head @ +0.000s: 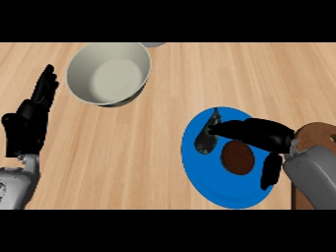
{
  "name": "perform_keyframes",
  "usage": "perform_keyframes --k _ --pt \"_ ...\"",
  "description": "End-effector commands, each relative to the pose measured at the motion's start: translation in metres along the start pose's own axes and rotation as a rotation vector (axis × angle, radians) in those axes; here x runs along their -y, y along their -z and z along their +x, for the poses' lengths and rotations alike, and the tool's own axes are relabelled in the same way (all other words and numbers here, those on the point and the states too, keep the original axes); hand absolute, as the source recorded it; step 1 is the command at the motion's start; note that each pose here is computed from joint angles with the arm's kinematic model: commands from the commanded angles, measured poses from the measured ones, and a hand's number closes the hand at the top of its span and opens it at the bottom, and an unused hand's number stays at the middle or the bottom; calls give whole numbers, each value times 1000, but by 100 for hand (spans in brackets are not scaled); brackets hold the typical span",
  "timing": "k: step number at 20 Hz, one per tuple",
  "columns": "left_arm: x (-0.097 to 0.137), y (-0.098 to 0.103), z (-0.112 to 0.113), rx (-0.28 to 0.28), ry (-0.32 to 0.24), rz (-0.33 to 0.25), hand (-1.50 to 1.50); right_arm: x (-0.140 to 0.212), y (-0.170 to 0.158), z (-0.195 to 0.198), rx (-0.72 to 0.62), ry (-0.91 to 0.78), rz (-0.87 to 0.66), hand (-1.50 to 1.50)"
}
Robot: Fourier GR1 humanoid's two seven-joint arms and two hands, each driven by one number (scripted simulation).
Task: Pick the cupcake from the plate and place it in the bowl
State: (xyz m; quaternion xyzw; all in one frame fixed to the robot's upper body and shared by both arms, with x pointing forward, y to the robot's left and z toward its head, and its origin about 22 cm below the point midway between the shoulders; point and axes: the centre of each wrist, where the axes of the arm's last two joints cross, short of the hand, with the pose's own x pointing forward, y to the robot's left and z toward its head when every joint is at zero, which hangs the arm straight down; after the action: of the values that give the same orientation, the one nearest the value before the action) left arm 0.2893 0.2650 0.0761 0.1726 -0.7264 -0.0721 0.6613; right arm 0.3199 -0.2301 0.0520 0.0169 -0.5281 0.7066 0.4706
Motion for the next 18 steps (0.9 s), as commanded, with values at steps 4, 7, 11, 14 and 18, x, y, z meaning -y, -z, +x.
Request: perform_keyframes --k 4,7,11,14,18 --pt "1 -4 4 -3 7 2 0 -12 16 0 2 5 6 -150" --pt "-1 -7 12 11 3 3 0 -13 37 -14 10 -25 34 -150" --pt "1 9 11 15 2 12 0 -24 23 -26 79 -119 4 150" --pt "-2 1 -11 22 3 0 0 -13 33 -17 91 -109 -12 150" --pt "-5 -15 10 12 10 -11 0 -27 35 -30 112 -72 -33 150"
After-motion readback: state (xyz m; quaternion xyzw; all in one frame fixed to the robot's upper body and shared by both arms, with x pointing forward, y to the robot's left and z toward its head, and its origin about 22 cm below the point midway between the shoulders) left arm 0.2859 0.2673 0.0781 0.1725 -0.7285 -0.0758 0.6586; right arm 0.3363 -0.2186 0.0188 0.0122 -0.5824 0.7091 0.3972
